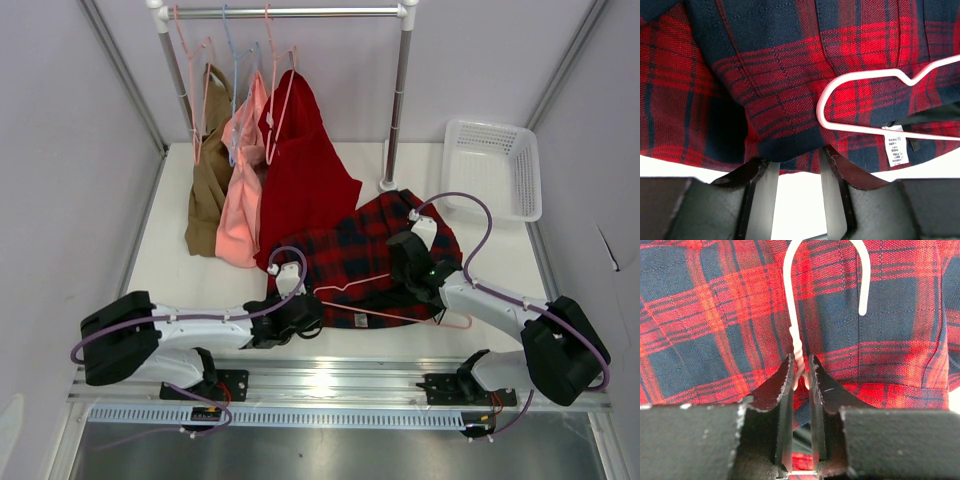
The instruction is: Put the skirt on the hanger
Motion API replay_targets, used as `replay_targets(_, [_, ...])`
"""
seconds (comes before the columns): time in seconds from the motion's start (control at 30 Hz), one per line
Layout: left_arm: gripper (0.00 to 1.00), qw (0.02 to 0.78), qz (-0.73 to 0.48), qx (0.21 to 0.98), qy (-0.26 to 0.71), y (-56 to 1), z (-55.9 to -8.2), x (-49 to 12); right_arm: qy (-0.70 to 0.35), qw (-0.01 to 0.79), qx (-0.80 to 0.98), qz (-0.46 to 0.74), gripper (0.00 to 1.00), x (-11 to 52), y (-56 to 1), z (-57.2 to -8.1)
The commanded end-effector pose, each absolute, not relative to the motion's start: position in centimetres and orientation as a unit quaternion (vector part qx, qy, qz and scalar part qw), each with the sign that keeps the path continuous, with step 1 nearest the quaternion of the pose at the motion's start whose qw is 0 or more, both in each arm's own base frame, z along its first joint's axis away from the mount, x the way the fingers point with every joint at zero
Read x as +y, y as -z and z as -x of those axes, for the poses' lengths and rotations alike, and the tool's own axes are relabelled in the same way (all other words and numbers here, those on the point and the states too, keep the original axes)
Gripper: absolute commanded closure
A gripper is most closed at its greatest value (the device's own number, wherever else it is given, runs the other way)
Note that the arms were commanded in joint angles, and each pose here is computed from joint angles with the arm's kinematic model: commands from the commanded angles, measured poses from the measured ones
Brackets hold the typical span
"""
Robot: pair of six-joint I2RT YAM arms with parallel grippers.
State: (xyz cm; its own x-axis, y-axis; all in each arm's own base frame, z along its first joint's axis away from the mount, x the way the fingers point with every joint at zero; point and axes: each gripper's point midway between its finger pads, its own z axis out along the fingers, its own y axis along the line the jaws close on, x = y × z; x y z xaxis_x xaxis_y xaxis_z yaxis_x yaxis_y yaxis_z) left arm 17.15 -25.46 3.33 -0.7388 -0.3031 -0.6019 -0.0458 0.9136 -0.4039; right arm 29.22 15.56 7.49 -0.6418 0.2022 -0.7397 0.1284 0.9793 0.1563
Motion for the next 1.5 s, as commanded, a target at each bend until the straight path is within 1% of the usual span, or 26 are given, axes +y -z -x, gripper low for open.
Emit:
replay_targets(0.0, [0.6,0.359,0.1,0.904,0.207,-4.7,-18.2,-27.0,-0.051,0.424,0.899,-0.101,1.0,16.0,-8.1,-29.9])
replay_targets(0.3, [0.64,0.358,0.109,0.906,0.195,-4.0,-18.4,-26.3,-0.052,0.421,0.9,-0.099,1.0,16.1,-7.8,-30.0])
replay_targets(0.43, [0.69,0.359,0.114,0.907,0.189,-3.8,-18.5,-26.0,-0.052,0.419,0.901,-0.098,1.0,16.2,-7.7,-30.0])
replay_targets(0.47, [0.72,0.36,0.115,0.906,0.188,-3.8,-18.5,-26.0,-0.052,0.42,0.901,-0.099,1.0,16.2,-7.7,-30.0])
replay_targets(0.73, [0.85,0.362,0.126,0.904,0.187,-3.9,-18.8,-25.8,-0.052,0.419,0.901,-0.097,1.0,16.2,-7.7,-30.0])
replay_targets(0.9, [0.99,0.362,0.118,0.904,0.193,-4.4,-18.6,-25.7,-0.052,0.421,0.9,-0.098,1.0,16.2,-7.9,-30.0])
replay_targets(1.1, [1.0,0.35,0.091,0.907,0.214,-5.1,-17.8,-25.0,-0.055,0.426,0.898,-0.1,1.0,15.9,-8.5,-29.9])
replay_targets(1.23, [1.0,0.34,0.082,0.904,0.246,-5.7,-17.6,-24.6,-0.06,0.43,0.895,-0.098,1.0,15.9,-9.1,-29.8])
replay_targets(1.47, [1.0,0.34,0.082,0.899,0.262,-6.1,-18.2,-22.9,-0.083,0.441,0.889,-0.092,1.0,16.0,-10.4,-29.2])
